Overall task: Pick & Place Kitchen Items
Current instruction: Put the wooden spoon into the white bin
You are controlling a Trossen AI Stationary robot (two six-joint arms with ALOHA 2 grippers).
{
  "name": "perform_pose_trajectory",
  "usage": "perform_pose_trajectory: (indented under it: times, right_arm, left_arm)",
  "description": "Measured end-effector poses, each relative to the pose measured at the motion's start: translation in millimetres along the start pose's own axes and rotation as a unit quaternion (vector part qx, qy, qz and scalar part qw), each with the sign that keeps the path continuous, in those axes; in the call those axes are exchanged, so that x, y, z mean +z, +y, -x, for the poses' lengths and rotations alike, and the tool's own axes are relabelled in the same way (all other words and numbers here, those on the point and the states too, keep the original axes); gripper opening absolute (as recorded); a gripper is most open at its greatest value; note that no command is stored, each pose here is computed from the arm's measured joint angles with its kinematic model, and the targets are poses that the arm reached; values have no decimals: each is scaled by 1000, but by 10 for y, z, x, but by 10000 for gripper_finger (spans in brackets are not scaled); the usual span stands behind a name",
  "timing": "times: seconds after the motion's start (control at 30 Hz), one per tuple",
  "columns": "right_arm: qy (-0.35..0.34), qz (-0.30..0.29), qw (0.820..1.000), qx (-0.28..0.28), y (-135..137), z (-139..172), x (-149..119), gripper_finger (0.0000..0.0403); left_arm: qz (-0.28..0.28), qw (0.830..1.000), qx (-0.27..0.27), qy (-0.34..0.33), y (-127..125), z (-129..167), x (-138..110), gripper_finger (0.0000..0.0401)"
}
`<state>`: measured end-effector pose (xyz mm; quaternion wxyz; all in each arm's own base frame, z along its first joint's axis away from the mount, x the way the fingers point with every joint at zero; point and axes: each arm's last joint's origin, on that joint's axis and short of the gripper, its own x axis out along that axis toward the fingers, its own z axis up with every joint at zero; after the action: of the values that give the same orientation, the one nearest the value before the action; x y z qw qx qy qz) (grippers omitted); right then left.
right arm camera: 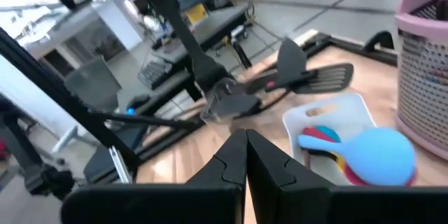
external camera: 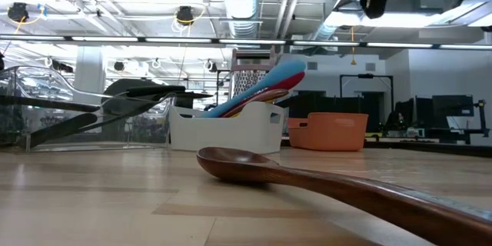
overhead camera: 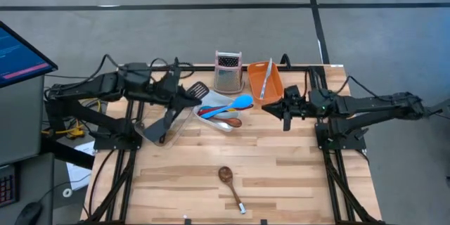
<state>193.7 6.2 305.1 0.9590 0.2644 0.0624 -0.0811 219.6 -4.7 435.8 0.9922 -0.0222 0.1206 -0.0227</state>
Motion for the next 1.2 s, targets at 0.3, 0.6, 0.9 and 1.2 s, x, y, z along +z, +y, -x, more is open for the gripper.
perform_pose_trajectory:
  times: [0.3,0.6,0.9,1.2]
  right_arm:
    - [-37,14,999,-27,599,-42,-125,0]
    - [5,36,999,-27,1150,-409,-261,0]
    - [110,-17,990,-84,1430,-591,-577,0]
    - [171,-97,976,-96,1648,-568,-1187,0]
  left_arm:
    - [-17,998,-63,19,-294,10,-48,2]
    - [-23,992,-101,65,-522,-12,-240,2]
    - [-8,981,-181,68,-912,-133,-706,1]
    - [45,976,-214,-14,-1094,-291,-1174,2]
